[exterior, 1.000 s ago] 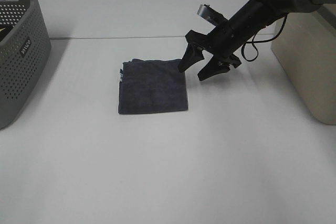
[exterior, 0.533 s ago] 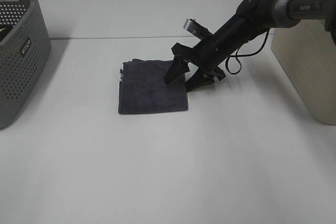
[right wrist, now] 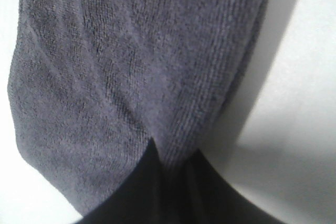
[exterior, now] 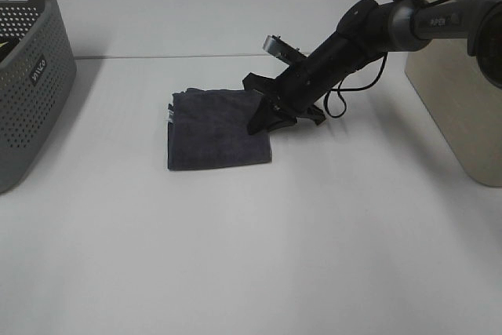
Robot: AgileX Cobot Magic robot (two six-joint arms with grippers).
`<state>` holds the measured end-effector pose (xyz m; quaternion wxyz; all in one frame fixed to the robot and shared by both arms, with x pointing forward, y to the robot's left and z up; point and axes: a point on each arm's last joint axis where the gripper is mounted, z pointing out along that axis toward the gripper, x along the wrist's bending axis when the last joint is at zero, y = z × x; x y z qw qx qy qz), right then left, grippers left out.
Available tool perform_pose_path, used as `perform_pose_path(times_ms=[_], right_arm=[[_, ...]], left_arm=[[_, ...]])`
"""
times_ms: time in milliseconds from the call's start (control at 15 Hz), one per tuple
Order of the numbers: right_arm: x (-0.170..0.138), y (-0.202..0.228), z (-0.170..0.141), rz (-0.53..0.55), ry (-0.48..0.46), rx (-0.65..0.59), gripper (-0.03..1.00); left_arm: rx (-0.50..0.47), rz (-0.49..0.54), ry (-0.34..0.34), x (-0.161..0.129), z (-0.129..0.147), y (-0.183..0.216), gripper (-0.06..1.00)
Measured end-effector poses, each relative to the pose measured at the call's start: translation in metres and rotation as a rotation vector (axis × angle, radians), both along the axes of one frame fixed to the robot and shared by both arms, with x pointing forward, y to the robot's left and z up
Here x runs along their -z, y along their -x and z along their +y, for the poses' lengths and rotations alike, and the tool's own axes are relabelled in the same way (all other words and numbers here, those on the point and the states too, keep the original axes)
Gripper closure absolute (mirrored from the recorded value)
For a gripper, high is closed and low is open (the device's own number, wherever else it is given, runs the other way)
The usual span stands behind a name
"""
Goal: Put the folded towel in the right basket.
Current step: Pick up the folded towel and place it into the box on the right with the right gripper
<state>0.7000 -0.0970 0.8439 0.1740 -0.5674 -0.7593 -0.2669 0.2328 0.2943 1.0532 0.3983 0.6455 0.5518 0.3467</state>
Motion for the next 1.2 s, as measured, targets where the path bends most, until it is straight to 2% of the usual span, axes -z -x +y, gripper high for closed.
perform_pose_path(times_ms=[67,267,467,533,667,733,1000,1200], right_arm=[[-0.002,0.000,0.000,-0.006,0.004,-0.004,0.92],[-0.039,-0.002,-0.003,-0.096,0.035,-0.039,0.92],[-0.114,0.003,-0.010,-0.251,0.074,-0.076,0.92],[-0.162,0.013,-0.019,-0.335,0.130,-0.080,0.92],[-0.206,0.026,-0.032,-0.421,0.213,-0.065,0.92],[-0.218,0.030,-0.035,-0.443,0.227,-0.054,0.92],[-0.292,0.061,-0.069,-0.608,0.435,0.023,0.92],[-0.335,0.083,-0.111,-0.666,0.502,0.137,0.92]], left_arm=[[0.000,0.000,0.000,0.000,0.000,0.000,-0.03],[0.000,0.000,0.000,0.000,0.000,0.000,-0.03],[0.000,0.000,0.000,0.000,0.000,0.000,-0.03],[0.000,0.000,0.000,0.000,0.000,0.000,-0.03],[0.000,0.000,0.000,0.000,0.000,0.000,-0.03],[0.000,0.000,0.000,0.000,0.000,0.000,-0.03],[0.000,0.000,0.000,0.000,0.000,0.000,-0.03],[0.000,0.000,0.000,0.000,0.000,0.000,-0.03]])
